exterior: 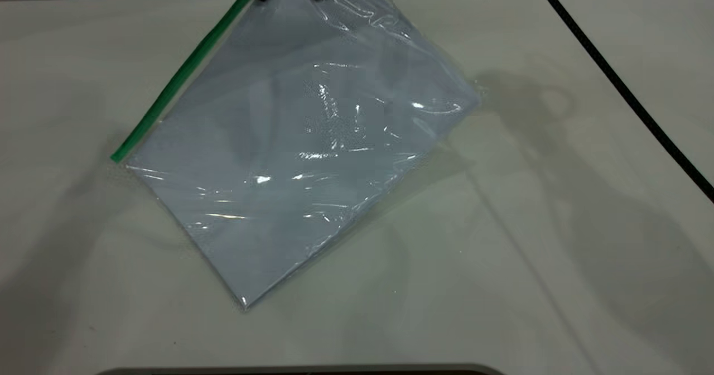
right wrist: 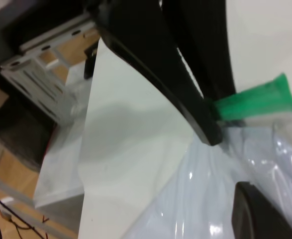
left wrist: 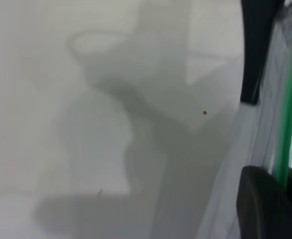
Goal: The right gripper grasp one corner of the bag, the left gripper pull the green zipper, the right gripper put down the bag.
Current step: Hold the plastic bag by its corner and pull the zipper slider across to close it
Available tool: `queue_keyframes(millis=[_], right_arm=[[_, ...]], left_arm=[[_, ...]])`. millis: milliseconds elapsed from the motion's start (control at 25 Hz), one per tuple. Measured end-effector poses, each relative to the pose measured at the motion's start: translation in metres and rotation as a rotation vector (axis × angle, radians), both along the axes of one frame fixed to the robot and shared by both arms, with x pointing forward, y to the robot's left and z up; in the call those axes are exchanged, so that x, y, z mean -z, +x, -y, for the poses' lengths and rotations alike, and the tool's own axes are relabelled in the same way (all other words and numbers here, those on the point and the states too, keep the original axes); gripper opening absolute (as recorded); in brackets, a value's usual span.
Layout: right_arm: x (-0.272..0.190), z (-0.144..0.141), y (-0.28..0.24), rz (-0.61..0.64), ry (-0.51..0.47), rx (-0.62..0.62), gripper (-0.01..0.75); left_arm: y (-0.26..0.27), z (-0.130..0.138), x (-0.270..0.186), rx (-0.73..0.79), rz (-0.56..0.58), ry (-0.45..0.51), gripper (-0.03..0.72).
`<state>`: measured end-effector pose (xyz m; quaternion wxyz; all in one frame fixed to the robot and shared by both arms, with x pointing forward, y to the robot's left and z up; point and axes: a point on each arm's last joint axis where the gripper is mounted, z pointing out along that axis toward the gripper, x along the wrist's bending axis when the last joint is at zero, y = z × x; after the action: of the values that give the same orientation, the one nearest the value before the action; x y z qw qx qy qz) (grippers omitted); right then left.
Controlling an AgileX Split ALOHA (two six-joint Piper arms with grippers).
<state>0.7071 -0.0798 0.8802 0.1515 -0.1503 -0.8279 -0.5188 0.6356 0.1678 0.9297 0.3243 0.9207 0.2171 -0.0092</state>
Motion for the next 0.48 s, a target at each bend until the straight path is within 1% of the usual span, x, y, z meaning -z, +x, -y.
queue_keyframes(millis=[120, 200, 320, 480], right_arm=[[0.000, 0.003, 0.002, -0.005, 0.004, 0.010, 0.033], [0.000, 0.016, 0.007, -0.010, 0.001, 0.039, 0.033], [0.000, 0.031, 0.013, -0.012, -0.005, 0.069, 0.033], [0.001, 0.034, 0.014, -0.011, -0.009, 0.071, 0.033]], left_arm=[[0.001, -0.008, 0.007, -0.008, -0.038, -0.005, 0.041], [0.000, -0.018, 0.017, 0.022, -0.068, 0.041, 0.041], [0.001, -0.030, 0.029, 0.023, -0.100, 0.070, 0.041], [0.001, -0.035, 0.034, 0.026, -0.120, 0.079, 0.041]])
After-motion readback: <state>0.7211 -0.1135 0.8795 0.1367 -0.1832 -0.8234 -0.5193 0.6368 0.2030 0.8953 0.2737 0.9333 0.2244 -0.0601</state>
